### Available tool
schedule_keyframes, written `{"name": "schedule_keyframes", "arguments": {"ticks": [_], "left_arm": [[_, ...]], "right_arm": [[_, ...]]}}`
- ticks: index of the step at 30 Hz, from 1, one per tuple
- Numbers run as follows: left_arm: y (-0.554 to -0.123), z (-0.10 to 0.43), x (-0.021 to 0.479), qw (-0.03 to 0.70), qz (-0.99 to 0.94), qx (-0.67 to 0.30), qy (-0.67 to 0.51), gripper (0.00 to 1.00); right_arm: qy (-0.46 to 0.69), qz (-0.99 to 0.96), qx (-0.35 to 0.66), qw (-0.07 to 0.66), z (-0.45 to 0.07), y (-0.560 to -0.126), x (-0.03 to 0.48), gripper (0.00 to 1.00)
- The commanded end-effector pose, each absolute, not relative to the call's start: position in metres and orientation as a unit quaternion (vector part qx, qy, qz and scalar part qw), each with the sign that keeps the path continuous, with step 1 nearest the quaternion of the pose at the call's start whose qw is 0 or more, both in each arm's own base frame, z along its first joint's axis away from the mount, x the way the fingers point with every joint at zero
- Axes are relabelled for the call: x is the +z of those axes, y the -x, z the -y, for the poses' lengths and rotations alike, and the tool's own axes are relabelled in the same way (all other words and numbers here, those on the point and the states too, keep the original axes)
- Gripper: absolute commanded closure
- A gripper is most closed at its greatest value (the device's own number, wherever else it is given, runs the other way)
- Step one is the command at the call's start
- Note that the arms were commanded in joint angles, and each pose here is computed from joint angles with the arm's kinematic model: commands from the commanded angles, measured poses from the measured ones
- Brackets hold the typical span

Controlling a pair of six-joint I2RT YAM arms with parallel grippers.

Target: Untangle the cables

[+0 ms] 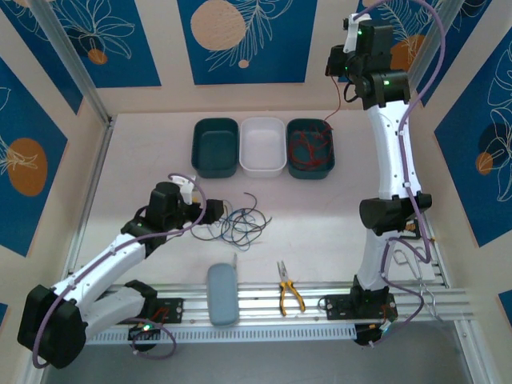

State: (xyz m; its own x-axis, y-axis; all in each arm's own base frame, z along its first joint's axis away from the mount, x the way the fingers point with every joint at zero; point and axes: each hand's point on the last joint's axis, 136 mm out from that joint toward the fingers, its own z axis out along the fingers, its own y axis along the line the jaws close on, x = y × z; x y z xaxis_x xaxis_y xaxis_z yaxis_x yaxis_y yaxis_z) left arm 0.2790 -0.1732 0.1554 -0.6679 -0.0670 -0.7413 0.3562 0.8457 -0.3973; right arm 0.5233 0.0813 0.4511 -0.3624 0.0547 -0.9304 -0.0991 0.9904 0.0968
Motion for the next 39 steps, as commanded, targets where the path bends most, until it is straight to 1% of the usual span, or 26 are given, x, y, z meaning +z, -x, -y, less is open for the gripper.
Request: {"name": "schedule_keyframes", "arguments": {"ticks": [1, 8, 15, 25, 30, 39], "left_arm": [[-0.280, 0.171, 0.162, 0.407, -0.871, -0.264, -0.077, 0.00], [-0.280, 0.170, 0.160, 0.405, -0.874, -0.258, -0.076, 0.00], [-0.282, 0.171, 0.157, 0.403, -0.874, -0.260, -0.075, 0.00], [-0.279, 0.168, 0.153, 0.400, -0.877, -0.258, -0.068, 0.00], [-0.276, 0.166, 0.148, 0.395, -0.880, -0.256, -0.065, 0.00], [-0.276, 0.166, 0.143, 0.388, -0.884, -0.255, -0.061, 0.00]], "right_arm": [[0.009, -0.843, 0.070, 0.533, -0.079, -0.530, 0.421, 1.00], [-0.002, -0.875, 0.068, 0.479, -0.077, -0.533, 0.369, 1.00], [-0.002, -0.893, 0.105, 0.438, -0.094, -0.542, 0.330, 1.00], [0.004, -0.910, 0.142, 0.390, -0.125, -0.576, 0.276, 1.00], [-0.004, -0.913, 0.144, 0.381, -0.124, -0.595, 0.255, 1.00], [-0.035, -0.910, 0.133, 0.391, -0.105, -0.624, 0.229, 1.00]]}}
